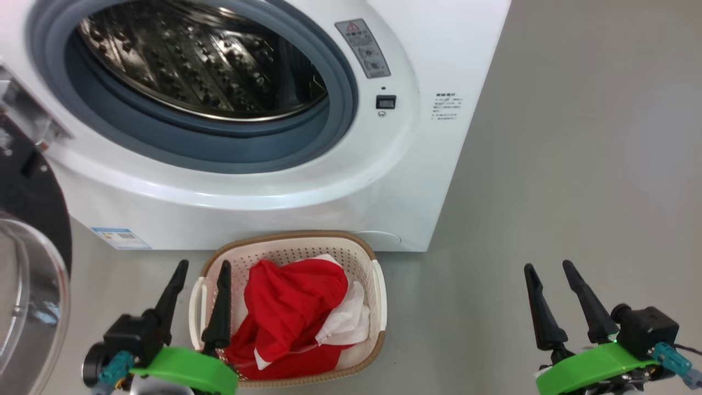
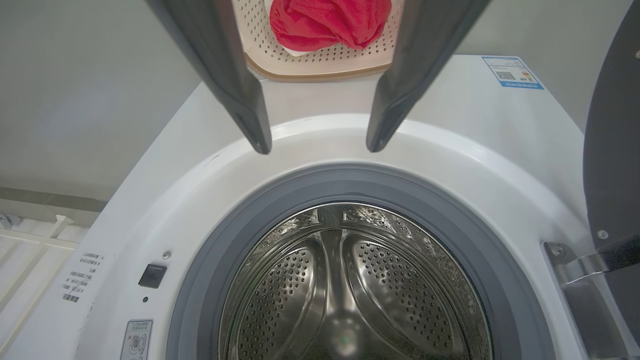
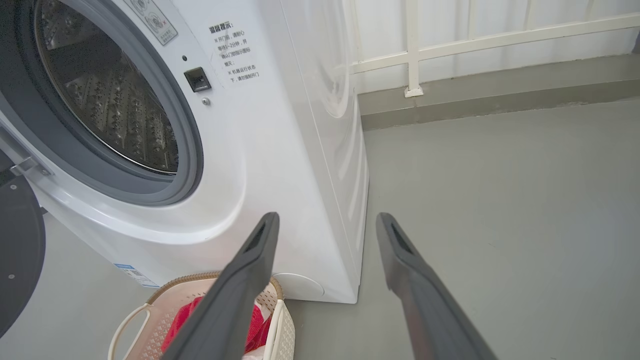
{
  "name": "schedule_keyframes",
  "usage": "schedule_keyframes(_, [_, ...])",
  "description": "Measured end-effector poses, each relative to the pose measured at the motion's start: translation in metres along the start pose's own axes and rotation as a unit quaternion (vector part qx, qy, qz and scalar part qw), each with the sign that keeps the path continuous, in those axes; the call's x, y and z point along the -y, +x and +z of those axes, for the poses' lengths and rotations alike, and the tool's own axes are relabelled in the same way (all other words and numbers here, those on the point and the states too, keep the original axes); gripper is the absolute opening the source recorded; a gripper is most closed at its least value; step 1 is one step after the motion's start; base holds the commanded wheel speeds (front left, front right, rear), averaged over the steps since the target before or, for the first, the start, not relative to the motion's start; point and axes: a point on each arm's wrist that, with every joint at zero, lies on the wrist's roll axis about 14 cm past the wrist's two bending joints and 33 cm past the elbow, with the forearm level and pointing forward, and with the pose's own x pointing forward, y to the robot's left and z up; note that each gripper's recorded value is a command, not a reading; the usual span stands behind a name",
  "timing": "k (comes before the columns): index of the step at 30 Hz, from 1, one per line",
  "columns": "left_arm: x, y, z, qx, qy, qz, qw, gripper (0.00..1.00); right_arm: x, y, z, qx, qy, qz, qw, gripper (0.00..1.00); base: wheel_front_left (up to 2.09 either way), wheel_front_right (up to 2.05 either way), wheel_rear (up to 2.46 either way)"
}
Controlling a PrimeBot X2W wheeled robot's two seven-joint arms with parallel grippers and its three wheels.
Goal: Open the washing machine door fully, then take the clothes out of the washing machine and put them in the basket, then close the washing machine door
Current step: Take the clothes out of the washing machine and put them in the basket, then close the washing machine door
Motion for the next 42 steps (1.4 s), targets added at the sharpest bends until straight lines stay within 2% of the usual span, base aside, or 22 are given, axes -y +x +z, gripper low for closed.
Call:
schedule_keyframes(9, [-0.009,-0.026,0.019,0.031,0.010,0.013,0.999,1.00,-0.004,-0.012,-0.001,-0.002,-0.007,0.006,1.000,1.00,0.00,0.00,0.00])
schedule_keyframes(19, [-0.013,-0.055,0.014,0.026,0.013,0.027,0.999,1.00,0.003,-0.029,-0.001,-0.003,-0.007,-0.006,1.000,1.00,0.00,0.00,0.00])
schedule_keyframes(42, [-0.012,-0.059,0.019,0.034,0.016,0.028,0.999,1.00,0.001,-0.031,0.000,0.000,-0.006,-0.006,1.000,1.00,0.00,0.00,0.00])
